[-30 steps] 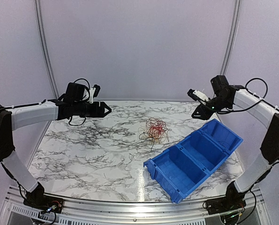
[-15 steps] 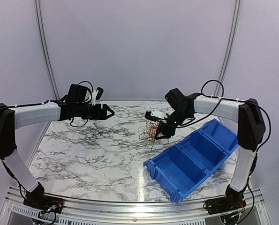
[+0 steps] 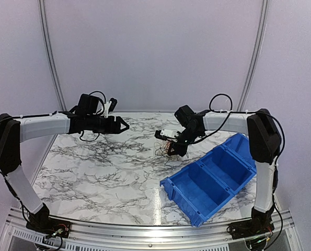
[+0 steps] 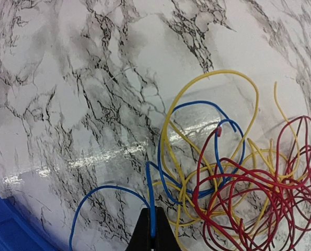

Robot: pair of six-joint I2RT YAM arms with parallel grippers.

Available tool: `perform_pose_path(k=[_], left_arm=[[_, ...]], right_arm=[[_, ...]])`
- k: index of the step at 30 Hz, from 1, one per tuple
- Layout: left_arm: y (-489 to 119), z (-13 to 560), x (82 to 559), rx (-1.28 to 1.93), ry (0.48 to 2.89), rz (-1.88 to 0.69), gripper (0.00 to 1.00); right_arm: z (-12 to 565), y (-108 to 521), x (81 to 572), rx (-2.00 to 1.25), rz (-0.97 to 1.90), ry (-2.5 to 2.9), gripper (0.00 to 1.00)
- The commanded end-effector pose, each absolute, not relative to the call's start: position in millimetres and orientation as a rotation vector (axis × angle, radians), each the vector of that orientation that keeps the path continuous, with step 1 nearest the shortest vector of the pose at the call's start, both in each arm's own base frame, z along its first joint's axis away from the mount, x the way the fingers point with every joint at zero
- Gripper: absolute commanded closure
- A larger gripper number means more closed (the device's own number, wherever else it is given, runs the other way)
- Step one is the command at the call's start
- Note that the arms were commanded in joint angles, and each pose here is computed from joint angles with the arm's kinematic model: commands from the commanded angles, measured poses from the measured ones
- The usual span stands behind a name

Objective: Untangle the cables

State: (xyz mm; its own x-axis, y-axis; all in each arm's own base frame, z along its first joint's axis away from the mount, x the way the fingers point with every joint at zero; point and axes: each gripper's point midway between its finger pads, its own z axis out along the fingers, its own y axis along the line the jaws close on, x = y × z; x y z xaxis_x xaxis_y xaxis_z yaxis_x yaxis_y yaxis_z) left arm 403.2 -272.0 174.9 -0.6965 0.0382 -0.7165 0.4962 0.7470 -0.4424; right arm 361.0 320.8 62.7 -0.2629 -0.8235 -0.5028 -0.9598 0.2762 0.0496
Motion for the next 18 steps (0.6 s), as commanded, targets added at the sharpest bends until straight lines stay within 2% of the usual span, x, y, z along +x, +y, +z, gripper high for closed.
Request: perform_pose_path(k=[1,5,10,18], left_arm=[[-285,164,408,0.461,2.222,-0.856,0.23],[-303,171,399,0.528,2.127,-0.848,0.23],[-343,195,365,0.653,2.019,-0.795,0.2],[-378,221,346,0.516,1.897,-0.845,0.2]], right_arm=[[115,340,371,-1.54,0.545,2.059,1.0],[168,344,365,-1.501,0.589,1.96,1.0],[229,346,360,-1.45,0.608,1.838,1.0],[280,344,355,-1.412,0.595,1.735,1.0]])
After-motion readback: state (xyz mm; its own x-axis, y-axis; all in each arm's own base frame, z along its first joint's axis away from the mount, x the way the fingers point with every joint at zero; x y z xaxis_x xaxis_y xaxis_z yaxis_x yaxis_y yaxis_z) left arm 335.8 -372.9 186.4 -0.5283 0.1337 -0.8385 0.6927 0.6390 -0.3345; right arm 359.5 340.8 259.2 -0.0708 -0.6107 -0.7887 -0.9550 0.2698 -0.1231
